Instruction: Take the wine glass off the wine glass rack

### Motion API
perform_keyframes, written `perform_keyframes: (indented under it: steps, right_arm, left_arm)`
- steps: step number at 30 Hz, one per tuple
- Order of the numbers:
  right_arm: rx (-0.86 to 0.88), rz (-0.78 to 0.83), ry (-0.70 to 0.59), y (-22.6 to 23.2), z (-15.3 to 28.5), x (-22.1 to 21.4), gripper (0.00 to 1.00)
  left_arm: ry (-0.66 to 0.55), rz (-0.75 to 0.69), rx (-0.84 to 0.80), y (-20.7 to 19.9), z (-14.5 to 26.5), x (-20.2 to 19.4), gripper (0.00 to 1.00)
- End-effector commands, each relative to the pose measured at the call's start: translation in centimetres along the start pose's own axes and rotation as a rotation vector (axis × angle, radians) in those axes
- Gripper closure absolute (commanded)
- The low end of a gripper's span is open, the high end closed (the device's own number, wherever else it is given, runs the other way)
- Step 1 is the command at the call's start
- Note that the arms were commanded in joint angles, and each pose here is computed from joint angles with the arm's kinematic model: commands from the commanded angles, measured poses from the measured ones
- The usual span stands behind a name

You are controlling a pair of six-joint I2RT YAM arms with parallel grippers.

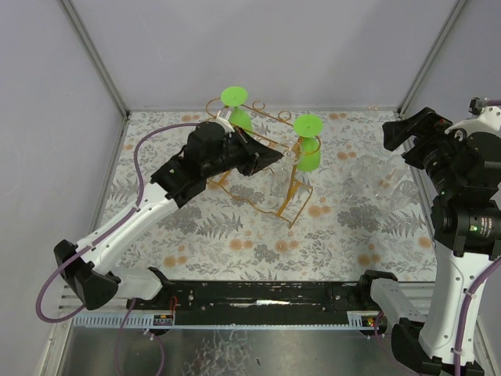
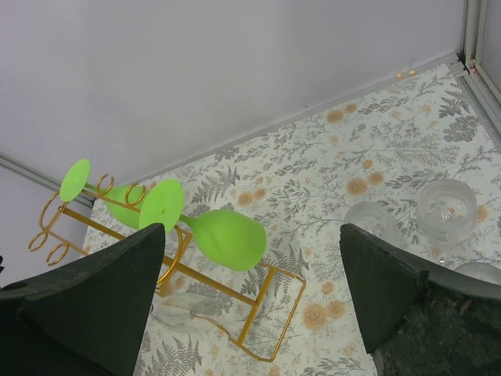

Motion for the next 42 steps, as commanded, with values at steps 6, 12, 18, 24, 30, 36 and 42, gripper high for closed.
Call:
perform_keyframes:
  steps: [6,12,18,24,30,36,42]
  right_arm:
    - [0.032,0.010,-0.040,0.7,0.4,0.9,0.01]
    - [0.029,0.011,-0.036,0.7,0.4,0.8,0.01]
    - [0.028,0.011,-0.031,0.6,0.4,0.7,0.01]
    - [0.026,0.013,-0.028,0.6,0.5,0.7,0.01]
    - [0.030,0.018,-0.018,0.9,0.9,0.8,0.01]
    - [0.036,0.014,-0.001,1.1,1.1,0.6,0.01]
    - [0.039,0.002,0.011,1.2,1.3,0.3,0.01]
  left_arm:
    - [-0.043,-0.023,-0.086,-3.3,2.6,0.9,1.00]
    - [-0.012,-0.025,-0.071,-2.5,3.2,0.0,1.00]
    - [0.004,-0.043,-0.097,-2.7,4.0,-0.5,1.00]
    - [-0.015,-0.123,-0.191,-5.0,6.1,-0.3,1.00]
    - [-0.068,-0.251,-0.353,-10.6,10.0,0.9,1.00]
    - [-0.123,-0.321,-0.411,-13.3,13.3,1.6,1.00]
    - [-0.179,-0.414,-0.540,-17.0,16.3,2.3,1.00]
Point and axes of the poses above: each gripper's point midway between its finger pads, its own z axis back along the fingers, its own y axis along the line the jaws close on, x = y × z, the point moved 2 cm from there along z, back along the fingers, and after that the axes turned 12 degrees about -z, right-handed, at the moved point
